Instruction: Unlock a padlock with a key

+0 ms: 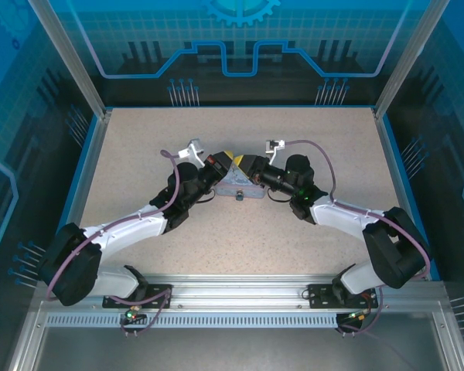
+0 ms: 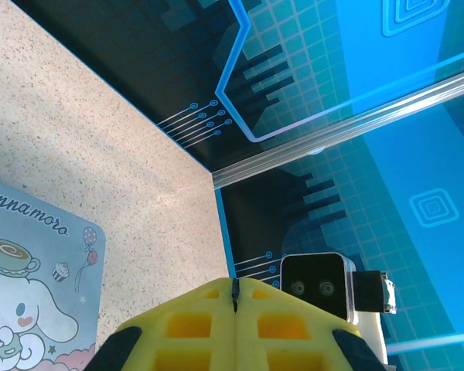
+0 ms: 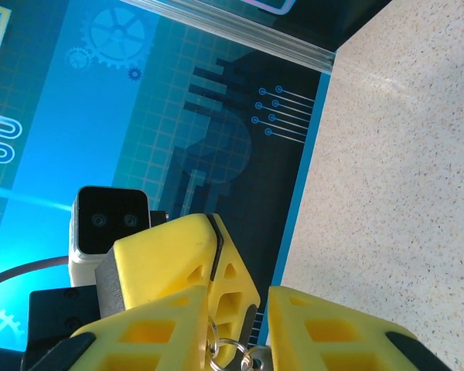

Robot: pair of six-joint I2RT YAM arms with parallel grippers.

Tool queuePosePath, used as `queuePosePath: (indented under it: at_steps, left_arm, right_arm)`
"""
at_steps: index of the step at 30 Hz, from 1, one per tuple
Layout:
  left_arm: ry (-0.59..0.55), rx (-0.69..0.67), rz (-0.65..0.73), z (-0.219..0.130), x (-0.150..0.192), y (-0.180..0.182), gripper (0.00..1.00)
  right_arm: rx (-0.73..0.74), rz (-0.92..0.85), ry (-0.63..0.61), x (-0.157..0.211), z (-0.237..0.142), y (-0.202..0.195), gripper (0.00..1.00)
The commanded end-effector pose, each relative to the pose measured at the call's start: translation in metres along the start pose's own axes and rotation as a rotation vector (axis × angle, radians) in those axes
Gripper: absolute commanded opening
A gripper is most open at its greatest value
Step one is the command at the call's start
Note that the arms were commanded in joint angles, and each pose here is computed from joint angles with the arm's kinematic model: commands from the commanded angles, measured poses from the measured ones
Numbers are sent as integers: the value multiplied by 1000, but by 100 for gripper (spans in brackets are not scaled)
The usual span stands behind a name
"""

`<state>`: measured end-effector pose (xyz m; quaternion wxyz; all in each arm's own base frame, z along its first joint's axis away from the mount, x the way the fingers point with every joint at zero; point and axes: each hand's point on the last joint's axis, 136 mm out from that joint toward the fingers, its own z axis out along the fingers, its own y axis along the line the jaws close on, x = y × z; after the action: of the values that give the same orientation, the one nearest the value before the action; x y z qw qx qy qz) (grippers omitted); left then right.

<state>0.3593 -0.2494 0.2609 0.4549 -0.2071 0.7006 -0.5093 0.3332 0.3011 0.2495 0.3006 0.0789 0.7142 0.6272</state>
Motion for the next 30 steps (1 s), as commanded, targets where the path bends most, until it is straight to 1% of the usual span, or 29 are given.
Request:
queuePosePath:
  at_steps: [1, 11, 20, 24, 30]
  left_arm:
    - [-27, 13, 3, -1, -2, -1, 0]
    - [-38, 14, 10, 2, -4, -4, 0]
    - [-49, 11, 17, 4, -6, -5, 0]
    - [-56, 12, 14, 5, -8, -5, 0]
    - [-60, 21, 10, 6, -9, -8, 0]
  right_arm:
    - [-70, -22, 5, 0, 2, 24, 26]
    - [-89, -25, 53, 9, 6, 25, 24]
    - [-98, -24, 71, 14, 6, 26, 24]
    - [-97, -17, 87, 17, 8, 25, 21]
    - [-98, -5, 96, 20, 11, 22, 20]
